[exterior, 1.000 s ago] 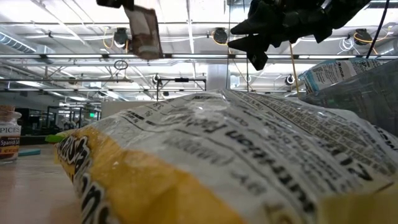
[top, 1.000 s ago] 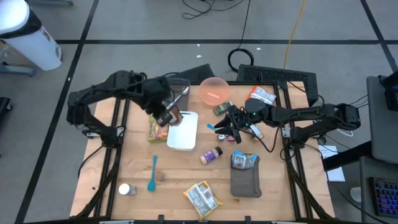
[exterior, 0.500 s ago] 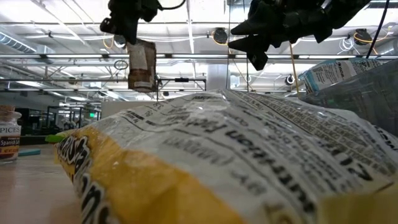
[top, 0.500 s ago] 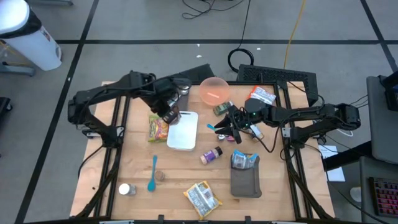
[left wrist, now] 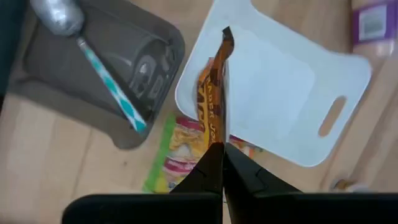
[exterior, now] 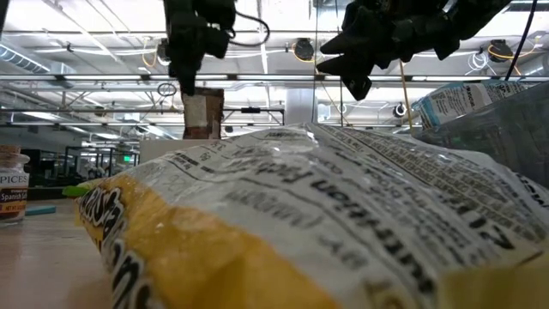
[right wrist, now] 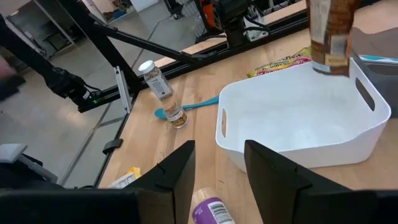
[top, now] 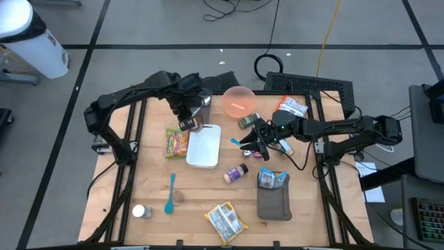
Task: Pick & Place Food Item
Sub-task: Put the orange seasoning pack into the white bin
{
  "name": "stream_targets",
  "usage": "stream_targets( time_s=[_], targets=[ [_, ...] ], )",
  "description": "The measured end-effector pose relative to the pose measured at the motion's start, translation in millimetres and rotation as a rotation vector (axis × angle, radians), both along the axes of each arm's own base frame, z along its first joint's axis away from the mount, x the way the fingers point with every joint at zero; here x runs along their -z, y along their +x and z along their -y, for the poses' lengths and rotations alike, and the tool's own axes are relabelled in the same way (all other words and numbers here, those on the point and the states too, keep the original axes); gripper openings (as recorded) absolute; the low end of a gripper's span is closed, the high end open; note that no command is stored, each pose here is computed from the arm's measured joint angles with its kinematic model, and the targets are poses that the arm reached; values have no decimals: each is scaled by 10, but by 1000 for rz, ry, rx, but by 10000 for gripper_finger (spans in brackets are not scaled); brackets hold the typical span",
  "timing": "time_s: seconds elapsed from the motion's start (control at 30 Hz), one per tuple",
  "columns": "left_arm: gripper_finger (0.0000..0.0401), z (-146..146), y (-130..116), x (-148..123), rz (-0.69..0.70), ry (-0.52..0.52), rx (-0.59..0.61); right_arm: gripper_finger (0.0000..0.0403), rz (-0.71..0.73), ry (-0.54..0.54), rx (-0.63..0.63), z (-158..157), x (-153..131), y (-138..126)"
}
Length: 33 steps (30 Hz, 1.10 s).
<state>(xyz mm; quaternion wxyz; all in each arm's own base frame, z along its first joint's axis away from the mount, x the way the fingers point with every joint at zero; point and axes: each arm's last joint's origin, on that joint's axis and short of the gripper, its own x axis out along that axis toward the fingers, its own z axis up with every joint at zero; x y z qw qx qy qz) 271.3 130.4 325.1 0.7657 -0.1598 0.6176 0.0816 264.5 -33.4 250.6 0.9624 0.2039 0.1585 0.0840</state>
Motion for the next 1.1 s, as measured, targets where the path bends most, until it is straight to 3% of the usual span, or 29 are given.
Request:
stream_targets(
  time_s=[0.1,0.3,0.6,1.1],
  targets=[
    [0,-88,35,90,-13,-5,75,130,-25,19,49,10,17,-2],
    [0,-131,62,128,-29,80,230,130,-52,11,137,35,38,-6],
    [0,-143,104,123,-1,147,336,130,-57,0,246,78,41,-7],
    [0,-135,184,178,-54,223,295,130,-61,15,308,94,41,-8]
  ],
)
